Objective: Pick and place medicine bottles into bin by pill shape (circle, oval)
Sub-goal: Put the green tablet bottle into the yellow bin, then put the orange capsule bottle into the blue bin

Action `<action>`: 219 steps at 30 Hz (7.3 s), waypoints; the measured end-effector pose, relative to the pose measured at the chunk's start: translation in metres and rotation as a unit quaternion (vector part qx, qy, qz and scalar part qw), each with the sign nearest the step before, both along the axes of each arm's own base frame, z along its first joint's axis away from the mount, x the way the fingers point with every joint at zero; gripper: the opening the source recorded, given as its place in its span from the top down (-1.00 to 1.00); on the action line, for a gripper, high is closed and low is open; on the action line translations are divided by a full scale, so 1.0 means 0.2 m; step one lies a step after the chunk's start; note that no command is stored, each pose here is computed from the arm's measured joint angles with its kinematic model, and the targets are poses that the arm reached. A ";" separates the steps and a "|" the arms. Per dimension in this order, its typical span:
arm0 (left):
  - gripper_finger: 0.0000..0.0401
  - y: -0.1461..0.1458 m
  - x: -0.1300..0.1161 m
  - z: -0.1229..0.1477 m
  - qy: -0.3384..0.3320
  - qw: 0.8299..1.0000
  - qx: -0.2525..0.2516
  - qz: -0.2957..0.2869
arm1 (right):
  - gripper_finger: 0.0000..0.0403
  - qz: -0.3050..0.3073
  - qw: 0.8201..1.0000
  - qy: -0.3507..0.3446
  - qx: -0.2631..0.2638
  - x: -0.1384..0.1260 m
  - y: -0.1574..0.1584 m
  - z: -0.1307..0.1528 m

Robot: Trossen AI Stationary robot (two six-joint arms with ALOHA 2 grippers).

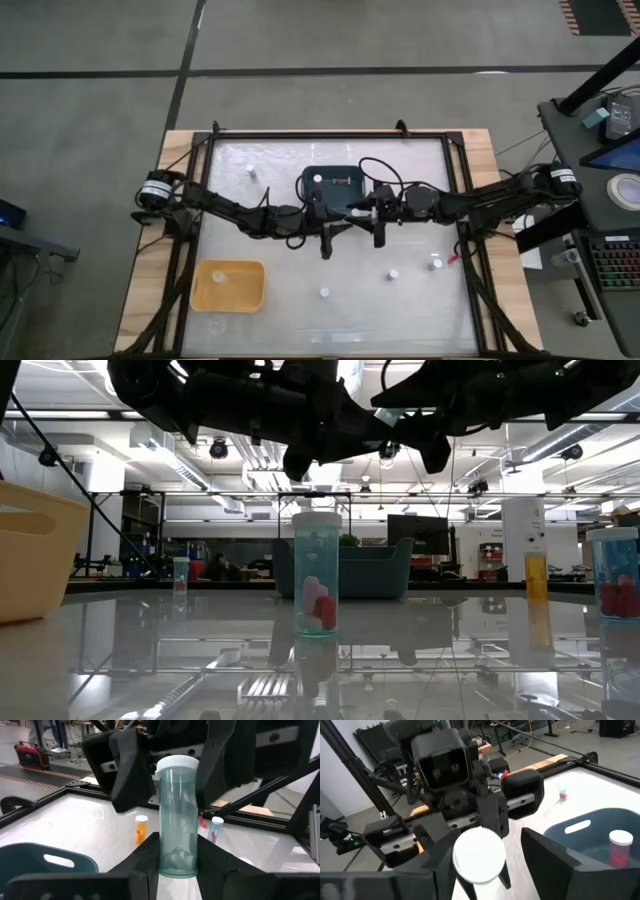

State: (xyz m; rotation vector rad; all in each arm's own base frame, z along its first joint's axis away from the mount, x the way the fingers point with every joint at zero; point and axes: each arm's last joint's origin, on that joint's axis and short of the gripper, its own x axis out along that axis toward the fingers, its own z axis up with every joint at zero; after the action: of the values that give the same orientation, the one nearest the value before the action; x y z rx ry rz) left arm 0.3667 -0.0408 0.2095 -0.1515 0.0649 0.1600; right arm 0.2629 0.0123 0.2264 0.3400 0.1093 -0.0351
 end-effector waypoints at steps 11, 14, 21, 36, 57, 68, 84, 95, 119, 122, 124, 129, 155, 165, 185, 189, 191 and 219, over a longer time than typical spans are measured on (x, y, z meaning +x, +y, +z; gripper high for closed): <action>0.60 0.00 -0.01 -0.01 0.004 1.000 0.001 0.000 | 0.02 0.001 1.000 -0.026 -0.015 -0.11 -0.01 0.13; 0.60 0.00 -0.01 -0.01 0.004 1.000 0.001 0.000 | 0.19 -0.002 0.999 -0.040 -0.027 -0.13 -0.01 0.16; 0.60 0.00 -0.01 -0.01 0.004 1.000 0.001 0.000 | 0.73 -0.001 0.999 -0.028 -0.038 -0.10 -0.01 0.13; 0.59 0.00 -0.01 -0.01 0.003 1.000 0.000 0.000 | 0.94 0.000 0.999 -0.026 -0.034 -0.07 0.00 0.10; 0.59 -0.39 -0.62 0.29 0.403 0.896 -0.185 -0.025 | 0.94 0.008 0.996 0.038 -0.084 -0.19 -0.01 0.12; 0.59 -0.53 -1.01 0.30 0.594 0.777 -0.206 -0.027 | 0.94 0.010 0.994 0.066 -0.086 -0.15 -0.01 0.07; 0.59 -0.62 -0.85 0.00 0.657 0.746 -0.102 -0.028 | 0.94 0.009 0.994 0.066 -0.086 -0.13 0.00 0.05; 0.58 -0.63 -0.82 -0.05 0.673 0.734 -0.087 -0.031 | 0.94 0.007 0.994 0.067 -0.087 -0.13 0.00 0.05; 0.14 -0.63 -0.73 0.12 0.623 0.778 -0.046 -0.060 | 0.94 0.008 0.993 0.076 -0.085 -0.13 0.00 0.04; 0.19 -0.61 -0.70 0.16 0.600 0.798 -0.012 -0.062 | 0.94 0.013 0.992 0.086 -0.087 -0.13 0.00 0.02; 0.22 -0.60 -0.68 0.18 0.582 0.811 0.019 -0.059 | 0.94 0.015 0.992 0.095 -0.084 -0.13 0.01 0.01; 0.32 -0.57 -0.63 0.24 0.510 0.850 0.125 -0.042 | 0.94 0.019 0.993 0.099 -0.069 -0.13 0.03 0.01; 0.73 -0.15 -0.52 0.40 0.154 0.934 0.322 0.009 | 0.94 -0.070 0.882 0.461 0.074 -0.29 0.01 0.04; 0.73 0.05 -0.55 0.36 0.126 0.949 0.268 0.105 | 0.94 -0.203 0.803 0.549 0.114 -0.42 -0.02 -0.01; 0.73 0.07 -0.56 0.34 0.126 0.947 0.271 0.116 | -0.06 -0.266 0.784 0.540 0.152 -0.43 -0.16 -0.05; 0.73 0.07 -0.56 0.34 0.127 0.947 0.272 0.116 | -0.14 -0.264 0.790 0.532 0.154 -0.41 -0.16 -0.09; 0.73 0.07 -0.56 0.34 0.127 0.947 0.272 0.116 | -0.15 -0.265 0.787 0.536 0.153 -0.41 -0.16 -0.12; 0.73 0.07 -0.56 0.34 0.127 0.948 0.269 0.116 | 0.45 -0.263 0.776 0.556 0.140 -0.36 -0.17 -0.23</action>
State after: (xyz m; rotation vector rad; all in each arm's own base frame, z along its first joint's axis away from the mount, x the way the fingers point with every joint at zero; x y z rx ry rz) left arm 0.2544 -0.0273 0.2775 0.4111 0.2581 0.4257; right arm 0.1907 -0.0212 0.1814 0.6088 1.2168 -0.7974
